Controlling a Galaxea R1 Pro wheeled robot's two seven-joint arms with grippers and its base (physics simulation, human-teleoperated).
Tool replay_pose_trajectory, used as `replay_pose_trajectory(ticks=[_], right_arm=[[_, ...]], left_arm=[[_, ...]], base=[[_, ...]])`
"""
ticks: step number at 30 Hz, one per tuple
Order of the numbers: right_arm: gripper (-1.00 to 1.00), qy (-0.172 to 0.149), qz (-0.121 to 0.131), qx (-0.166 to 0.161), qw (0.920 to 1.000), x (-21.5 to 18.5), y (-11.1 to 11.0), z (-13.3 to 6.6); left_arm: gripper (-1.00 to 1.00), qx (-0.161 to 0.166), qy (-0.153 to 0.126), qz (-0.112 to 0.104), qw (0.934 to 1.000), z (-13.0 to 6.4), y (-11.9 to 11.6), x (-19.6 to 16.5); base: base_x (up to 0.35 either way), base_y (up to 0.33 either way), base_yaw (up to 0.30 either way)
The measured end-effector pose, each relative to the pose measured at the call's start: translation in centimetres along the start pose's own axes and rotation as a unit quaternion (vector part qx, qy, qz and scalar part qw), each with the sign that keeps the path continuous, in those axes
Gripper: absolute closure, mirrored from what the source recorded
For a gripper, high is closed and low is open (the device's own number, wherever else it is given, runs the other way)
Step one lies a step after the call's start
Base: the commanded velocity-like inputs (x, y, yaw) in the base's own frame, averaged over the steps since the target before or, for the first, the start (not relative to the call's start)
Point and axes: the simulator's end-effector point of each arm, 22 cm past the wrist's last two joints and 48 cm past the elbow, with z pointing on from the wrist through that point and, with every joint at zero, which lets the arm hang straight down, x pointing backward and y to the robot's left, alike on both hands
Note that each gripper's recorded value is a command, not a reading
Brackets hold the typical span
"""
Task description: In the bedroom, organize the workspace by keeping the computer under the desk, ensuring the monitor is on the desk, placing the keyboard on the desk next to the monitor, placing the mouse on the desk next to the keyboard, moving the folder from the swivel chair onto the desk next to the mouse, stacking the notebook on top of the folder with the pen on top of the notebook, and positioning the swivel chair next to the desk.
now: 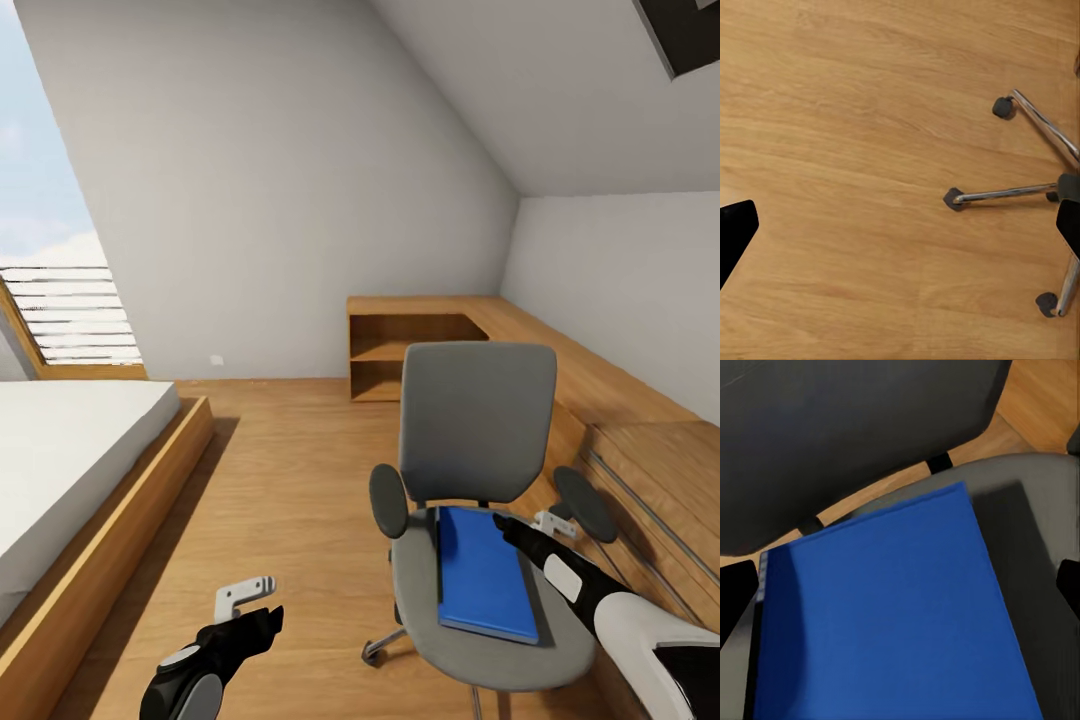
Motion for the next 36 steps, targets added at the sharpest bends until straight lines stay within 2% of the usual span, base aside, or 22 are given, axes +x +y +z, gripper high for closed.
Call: replay_pose_trajectory(ticks=[5, 9, 14, 36], right_arm=[[-1.0, 0.011, 0.02, 0.014, 0.9996, 1.0, -1.0, -0.1], [-1.0, 0.02, 0.025, 0.018, 0.9993, 1.8, -1.3, 0.1], [-1.0, 0.023, 0.027, 0.018, 0.9992, 2.7, -1.6, 0.5], [-1.0, 0.026, 0.018, 0.023, 0.9992, 6.4, -3.1, 2.6]], left_arm=[[-1.0, -0.001, -0.008, -0.006, 1.0, -0.1, 0.2, -0.6], [-1.0, -0.002, -0.021, -0.017, 0.9996, 0.0, 0.6, -1.3], [-1.0, -0.004, -0.028, -0.022, 0.9994, 0.5, 1.0, -1.1], [-1.0, -0.003, -0.027, -0.023, 0.9994, 3.4, 1.6, 2.0]], base=[[0.024, -0.014, 0.0], [0.004, -0.002, 0.0], [0.0, 0.0, 0.0], [0.0, 0.0, 0.0]])
